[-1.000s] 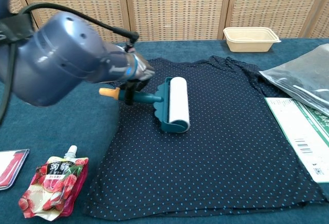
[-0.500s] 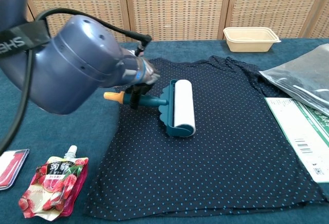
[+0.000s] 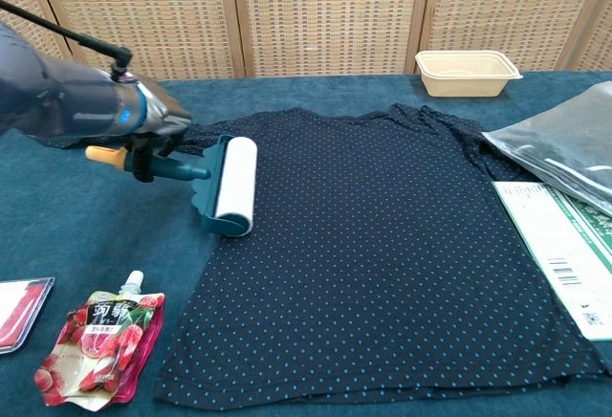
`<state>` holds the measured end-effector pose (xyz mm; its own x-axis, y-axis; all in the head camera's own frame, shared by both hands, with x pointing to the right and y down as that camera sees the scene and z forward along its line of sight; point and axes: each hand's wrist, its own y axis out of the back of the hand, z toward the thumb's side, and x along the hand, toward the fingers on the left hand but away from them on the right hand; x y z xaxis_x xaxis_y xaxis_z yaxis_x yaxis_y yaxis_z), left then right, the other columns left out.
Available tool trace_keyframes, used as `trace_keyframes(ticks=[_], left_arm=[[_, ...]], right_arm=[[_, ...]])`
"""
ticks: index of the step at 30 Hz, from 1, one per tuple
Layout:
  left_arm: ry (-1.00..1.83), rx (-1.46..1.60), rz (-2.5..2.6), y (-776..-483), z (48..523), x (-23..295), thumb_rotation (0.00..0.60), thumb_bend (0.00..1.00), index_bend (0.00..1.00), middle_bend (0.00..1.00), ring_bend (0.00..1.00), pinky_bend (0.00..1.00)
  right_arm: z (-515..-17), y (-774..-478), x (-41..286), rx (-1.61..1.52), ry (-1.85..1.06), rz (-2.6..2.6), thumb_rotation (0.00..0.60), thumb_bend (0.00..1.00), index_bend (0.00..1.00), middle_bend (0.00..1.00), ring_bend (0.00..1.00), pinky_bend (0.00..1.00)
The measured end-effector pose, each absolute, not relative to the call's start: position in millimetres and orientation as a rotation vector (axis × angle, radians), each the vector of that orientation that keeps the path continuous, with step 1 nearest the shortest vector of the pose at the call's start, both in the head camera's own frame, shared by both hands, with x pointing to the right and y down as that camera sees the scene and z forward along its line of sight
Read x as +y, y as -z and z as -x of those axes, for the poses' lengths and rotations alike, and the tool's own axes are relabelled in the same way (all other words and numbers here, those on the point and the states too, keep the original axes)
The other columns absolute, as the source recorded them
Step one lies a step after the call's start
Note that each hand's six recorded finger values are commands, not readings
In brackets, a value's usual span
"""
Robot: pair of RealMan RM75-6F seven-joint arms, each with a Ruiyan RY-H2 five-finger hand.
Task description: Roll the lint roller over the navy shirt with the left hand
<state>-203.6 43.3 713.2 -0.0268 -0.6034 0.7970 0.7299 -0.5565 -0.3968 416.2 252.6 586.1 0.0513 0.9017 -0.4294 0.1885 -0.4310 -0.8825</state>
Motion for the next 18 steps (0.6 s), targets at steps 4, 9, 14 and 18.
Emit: trace_keyframes(ticks=[4, 9, 14, 18], left_arm=[[1.776, -0.138, 1.287, -715.3, 219.6, 43.1, 0.600, 1.00, 0.93, 0.79, 0.79, 0.72], [1.774, -0.119, 1.310, -720.1, 215.1, 41.4, 0.600, 1.00, 0.93, 0.79, 0.79, 0.72], [1.744, -0.116, 1.333, -722.9, 195.6, 43.4, 0.600, 1.00, 0.93, 0.79, 0.79, 0.72], [1.711, -0.128, 1.348, -727.5, 169.7, 47.8, 0.600, 1.00, 0.93, 0.79, 0.79, 0.72]], right_arm=[[-412.3, -586.0, 253.4, -1.096, -1.418, 1.702, 0.600, 0.10, 0.00, 0.00, 0.00, 0.00], [-413.4, -585.2, 252.3, -1.104, -1.418, 1.699, 0.600, 0.10, 0.00, 0.00, 0.00, 0.00], [-416.4, -584.9, 251.4, -1.115, -1.422, 1.697, 0.600, 0.10, 0.00, 0.00, 0.00, 0.00], [-419.4, -584.7, 250.4, -1.124, -1.427, 1.695, 0.600, 0.10, 0.00, 0.00, 0.00, 0.00]])
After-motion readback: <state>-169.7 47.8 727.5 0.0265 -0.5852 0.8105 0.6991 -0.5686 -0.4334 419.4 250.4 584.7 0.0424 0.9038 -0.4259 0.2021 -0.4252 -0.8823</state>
